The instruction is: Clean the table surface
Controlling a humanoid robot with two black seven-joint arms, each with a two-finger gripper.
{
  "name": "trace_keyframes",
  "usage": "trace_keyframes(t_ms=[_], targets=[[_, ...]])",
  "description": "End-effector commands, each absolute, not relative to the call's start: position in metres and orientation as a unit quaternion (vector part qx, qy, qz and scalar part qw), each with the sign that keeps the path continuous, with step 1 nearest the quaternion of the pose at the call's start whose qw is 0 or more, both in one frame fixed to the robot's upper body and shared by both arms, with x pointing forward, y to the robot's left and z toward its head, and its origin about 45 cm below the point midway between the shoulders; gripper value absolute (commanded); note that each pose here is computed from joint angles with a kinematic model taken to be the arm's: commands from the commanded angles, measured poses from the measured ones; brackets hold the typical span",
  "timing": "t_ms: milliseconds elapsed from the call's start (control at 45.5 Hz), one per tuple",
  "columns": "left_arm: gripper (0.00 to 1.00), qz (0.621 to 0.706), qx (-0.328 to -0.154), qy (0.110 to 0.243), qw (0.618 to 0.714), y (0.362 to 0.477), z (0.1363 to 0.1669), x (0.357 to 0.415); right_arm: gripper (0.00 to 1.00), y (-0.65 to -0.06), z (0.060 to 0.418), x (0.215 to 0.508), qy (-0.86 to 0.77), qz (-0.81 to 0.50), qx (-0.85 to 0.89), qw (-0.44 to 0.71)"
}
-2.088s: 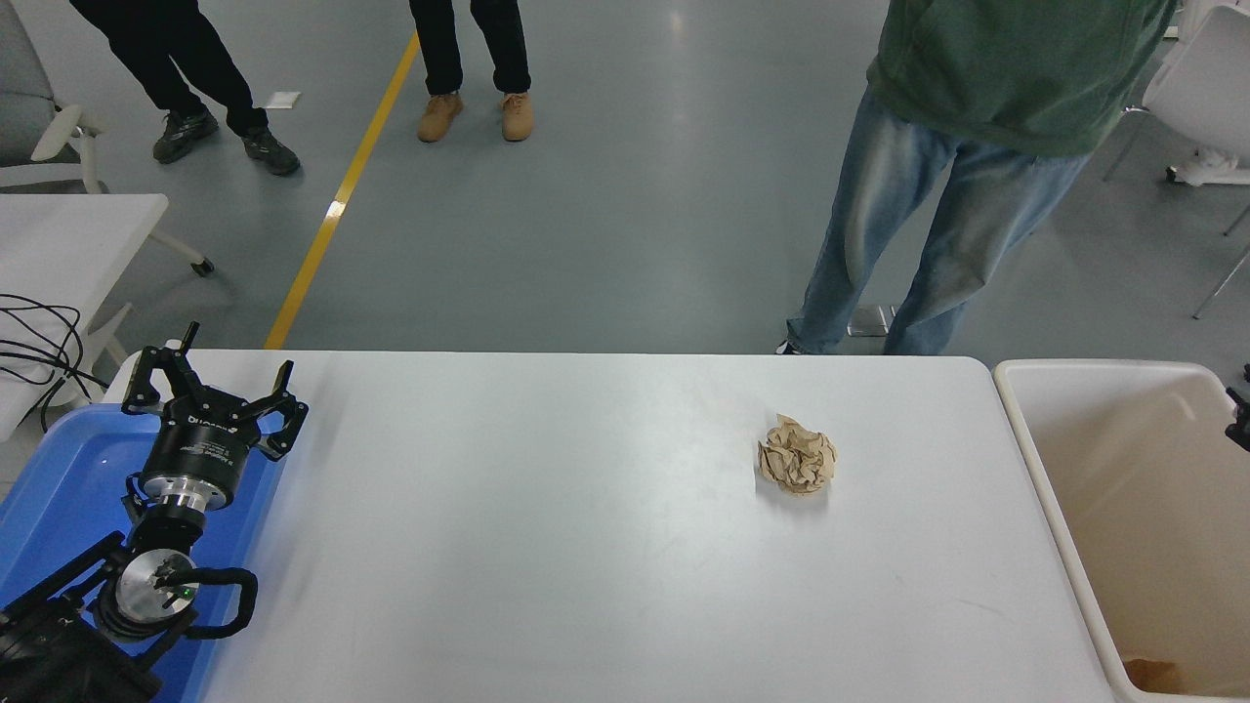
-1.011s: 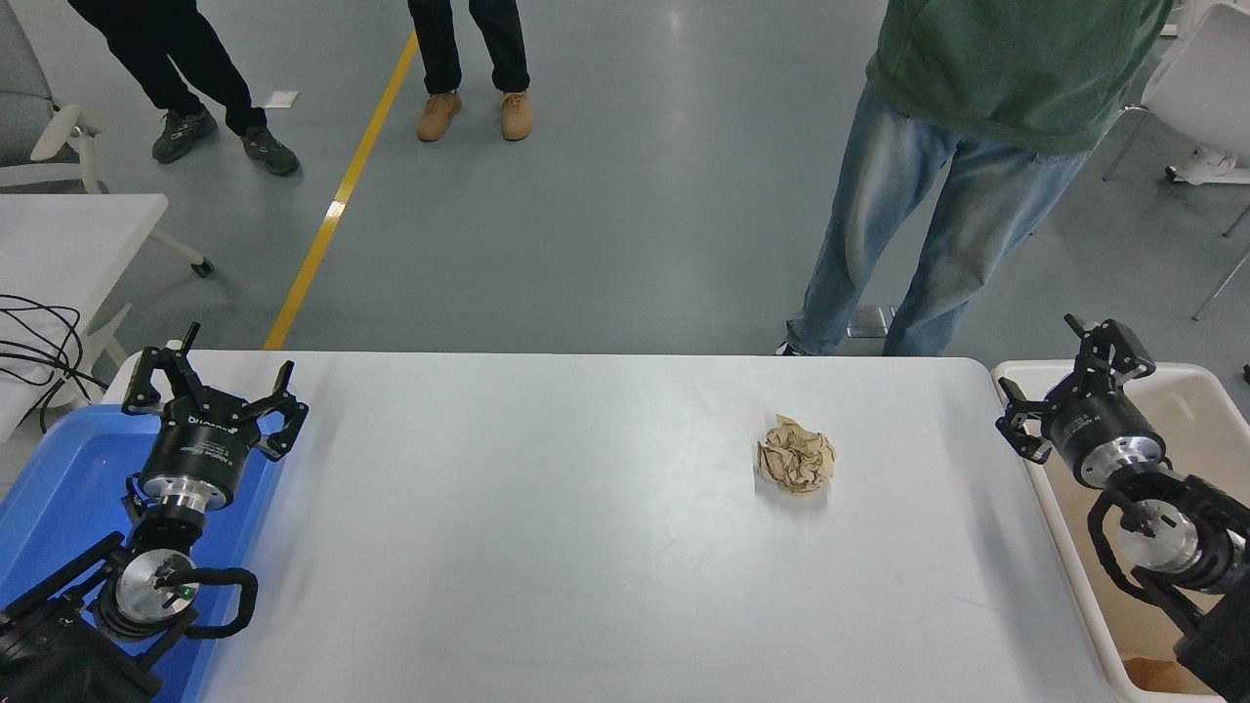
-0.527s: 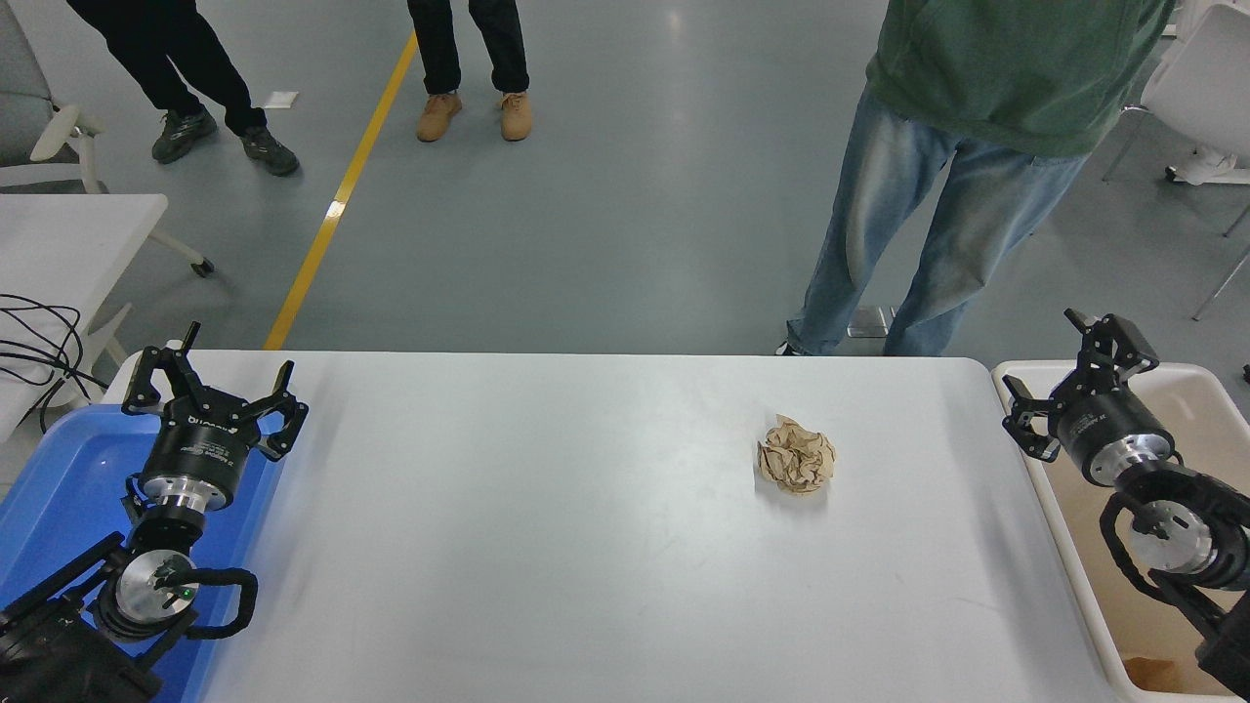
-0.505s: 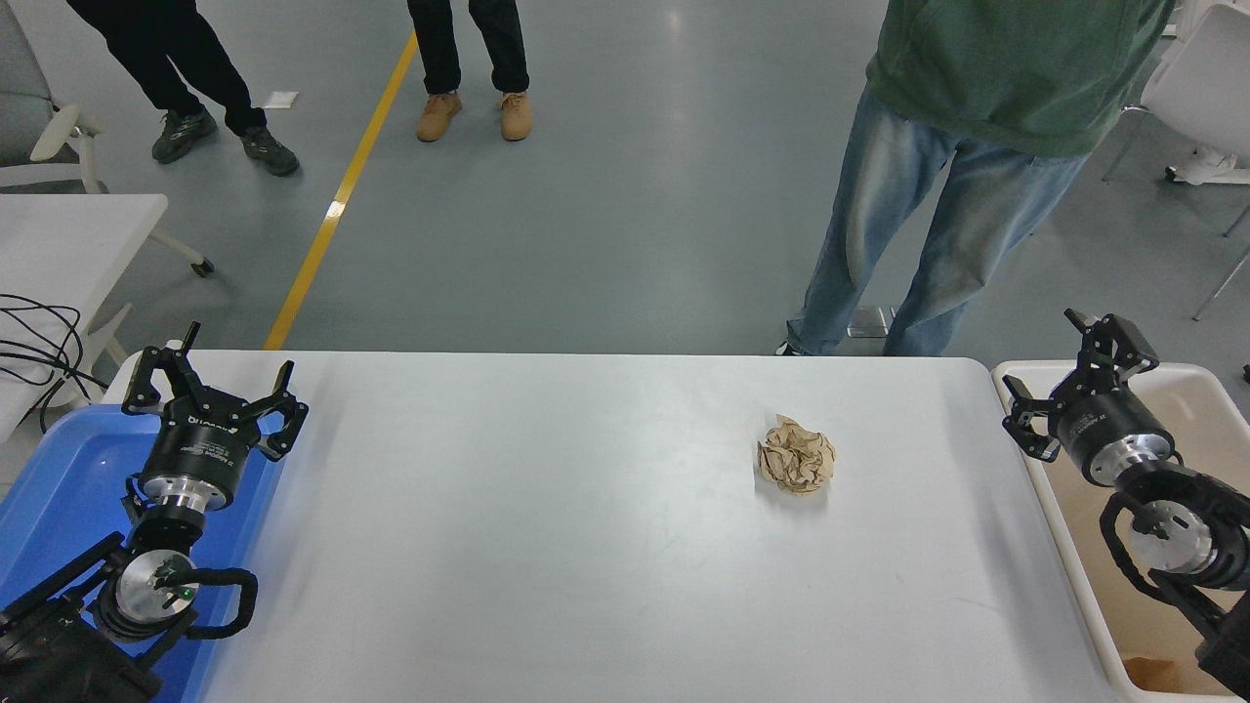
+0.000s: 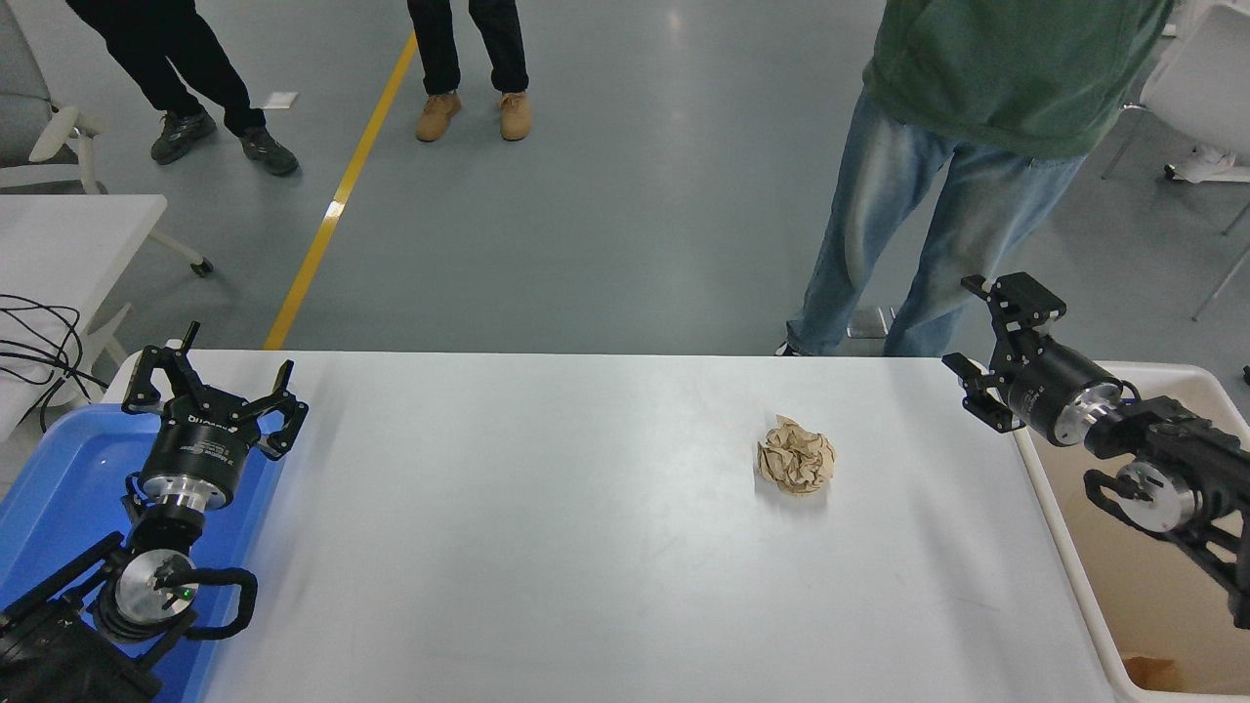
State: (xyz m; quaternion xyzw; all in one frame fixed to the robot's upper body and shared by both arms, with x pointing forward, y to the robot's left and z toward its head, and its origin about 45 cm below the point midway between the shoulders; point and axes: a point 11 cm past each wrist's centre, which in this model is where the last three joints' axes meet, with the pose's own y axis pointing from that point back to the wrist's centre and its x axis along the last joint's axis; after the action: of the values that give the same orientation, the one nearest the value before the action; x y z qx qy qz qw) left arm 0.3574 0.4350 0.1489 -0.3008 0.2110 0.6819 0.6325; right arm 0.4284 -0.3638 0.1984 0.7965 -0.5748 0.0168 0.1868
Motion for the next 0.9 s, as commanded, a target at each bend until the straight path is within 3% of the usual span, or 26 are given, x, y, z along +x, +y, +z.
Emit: trace_keyframes(t_ms=[0,879], targets=[[0.99,0.6816,-0.301,0.211,0.6325,0.435,0.1489,0.3575,1.00,-0.349,0.220,0.440,-0.483,0.160,0.808,0.297],[0.99,0.6819,-0.301,0.211,0.6326,0.435,0.1492,0.3574,1.00,-0.257,0.229,0.428,-0.268,0.313,0.835,0.366]])
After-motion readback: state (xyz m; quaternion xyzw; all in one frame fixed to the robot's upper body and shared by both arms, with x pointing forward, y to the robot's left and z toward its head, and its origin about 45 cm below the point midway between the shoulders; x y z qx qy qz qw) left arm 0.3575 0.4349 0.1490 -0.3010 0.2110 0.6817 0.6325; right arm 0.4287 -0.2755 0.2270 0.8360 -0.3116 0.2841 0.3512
